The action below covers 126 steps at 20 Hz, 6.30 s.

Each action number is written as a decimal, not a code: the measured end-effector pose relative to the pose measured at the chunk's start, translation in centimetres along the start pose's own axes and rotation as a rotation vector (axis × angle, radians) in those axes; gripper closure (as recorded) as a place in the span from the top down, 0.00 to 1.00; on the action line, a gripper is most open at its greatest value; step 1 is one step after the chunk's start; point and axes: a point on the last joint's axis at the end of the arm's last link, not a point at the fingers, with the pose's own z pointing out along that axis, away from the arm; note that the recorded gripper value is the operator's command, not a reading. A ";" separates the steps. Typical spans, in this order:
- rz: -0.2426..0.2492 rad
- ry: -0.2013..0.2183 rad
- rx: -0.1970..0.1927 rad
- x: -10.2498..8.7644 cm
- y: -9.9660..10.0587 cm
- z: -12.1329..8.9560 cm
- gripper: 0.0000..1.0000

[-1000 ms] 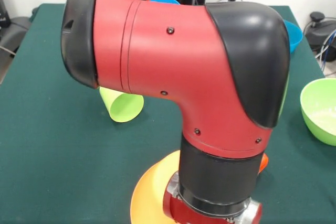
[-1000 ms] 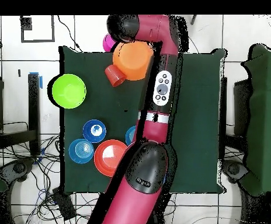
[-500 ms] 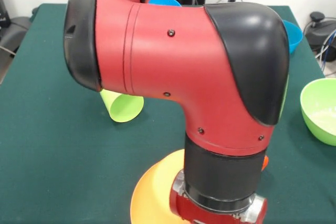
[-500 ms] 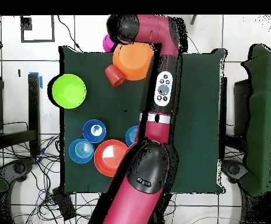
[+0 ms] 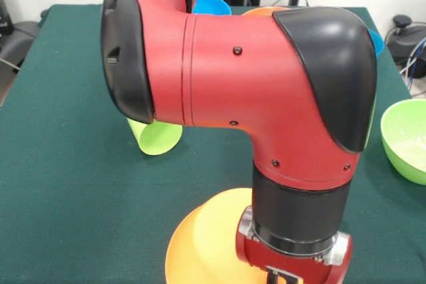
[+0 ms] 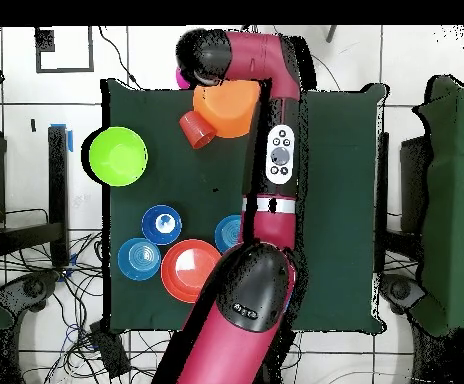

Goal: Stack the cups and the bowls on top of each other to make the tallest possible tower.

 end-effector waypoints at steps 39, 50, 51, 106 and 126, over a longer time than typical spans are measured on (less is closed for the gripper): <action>-0.214 0.105 0.151 4.9 -4.9 -3.2 0.00; -0.213 0.119 0.166 5.5 -5.2 -3.5 0.00; -0.214 0.117 0.167 5.5 -5.3 -3.5 0.00; -0.148 0.143 0.121 9.7 -10.9 -0.3 0.00; -0.150 0.208 0.150 12.3 -12.4 -0.3 0.00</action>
